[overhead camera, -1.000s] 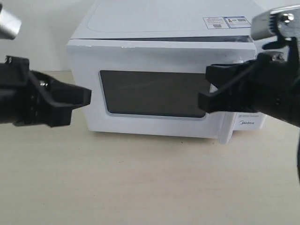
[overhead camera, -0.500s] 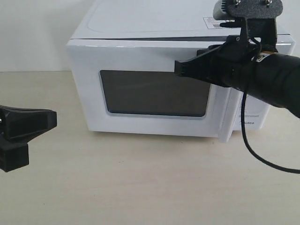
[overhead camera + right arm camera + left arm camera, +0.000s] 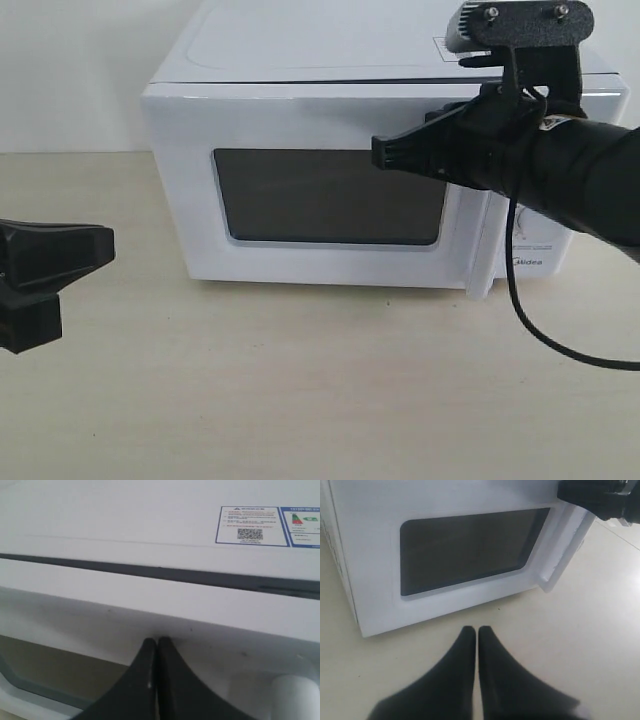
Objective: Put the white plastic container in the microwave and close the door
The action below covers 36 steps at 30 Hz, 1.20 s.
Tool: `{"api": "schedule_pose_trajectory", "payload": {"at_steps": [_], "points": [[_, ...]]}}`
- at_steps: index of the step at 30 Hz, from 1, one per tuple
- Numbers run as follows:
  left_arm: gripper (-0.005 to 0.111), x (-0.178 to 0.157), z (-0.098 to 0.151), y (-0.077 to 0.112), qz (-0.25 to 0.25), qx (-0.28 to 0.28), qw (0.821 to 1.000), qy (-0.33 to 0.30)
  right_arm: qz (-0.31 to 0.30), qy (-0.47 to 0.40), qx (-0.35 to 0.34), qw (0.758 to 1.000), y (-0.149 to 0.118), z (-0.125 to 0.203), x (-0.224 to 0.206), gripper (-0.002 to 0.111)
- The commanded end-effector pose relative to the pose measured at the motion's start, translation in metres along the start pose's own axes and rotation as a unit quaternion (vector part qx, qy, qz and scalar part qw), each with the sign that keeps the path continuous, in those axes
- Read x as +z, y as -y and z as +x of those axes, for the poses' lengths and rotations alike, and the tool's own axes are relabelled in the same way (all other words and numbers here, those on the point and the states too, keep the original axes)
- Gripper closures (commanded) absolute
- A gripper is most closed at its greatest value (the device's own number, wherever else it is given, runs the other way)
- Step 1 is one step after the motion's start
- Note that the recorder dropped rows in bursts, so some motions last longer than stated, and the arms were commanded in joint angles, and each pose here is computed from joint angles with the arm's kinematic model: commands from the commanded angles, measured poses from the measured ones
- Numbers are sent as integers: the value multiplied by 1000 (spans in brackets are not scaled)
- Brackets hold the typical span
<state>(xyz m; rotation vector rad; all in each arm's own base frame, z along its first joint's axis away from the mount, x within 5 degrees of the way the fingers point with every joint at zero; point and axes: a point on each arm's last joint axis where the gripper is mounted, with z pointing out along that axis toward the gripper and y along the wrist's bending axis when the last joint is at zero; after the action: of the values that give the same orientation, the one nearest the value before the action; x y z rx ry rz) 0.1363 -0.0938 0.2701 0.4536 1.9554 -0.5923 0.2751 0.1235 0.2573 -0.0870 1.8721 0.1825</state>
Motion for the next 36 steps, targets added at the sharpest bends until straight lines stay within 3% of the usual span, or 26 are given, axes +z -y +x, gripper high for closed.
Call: {"api": "schedule_pose_trajectory", "payload": {"at_steps": [1,5,10,15,26,31,36], "points": [[102,-1,0,0,-3,3,1000,4,38,29,12,999,10,-7,4,108],[102,-1,0,0,-4,8,1000,5,46,15,26,998,25,-15,9,108],[102,-1,-2,-3,-16,17,1000,15,38,7,11,999,25,-17,10,108],[102,-1,-3,-5,-30,53,998,20,-12,-32,12,999,18,-14,-4,108],[102,-1,-3,-5,-29,54,998,20,-87,34,-41,995,8,22,-104,108],[102,-1,-3,-5,-30,54,998,20,-135,66,-24,988,12,15,-136,108],[102,-1,-3,-5,-30,54,998,20,-137,115,-6,984,19,3,-153,108]]}}
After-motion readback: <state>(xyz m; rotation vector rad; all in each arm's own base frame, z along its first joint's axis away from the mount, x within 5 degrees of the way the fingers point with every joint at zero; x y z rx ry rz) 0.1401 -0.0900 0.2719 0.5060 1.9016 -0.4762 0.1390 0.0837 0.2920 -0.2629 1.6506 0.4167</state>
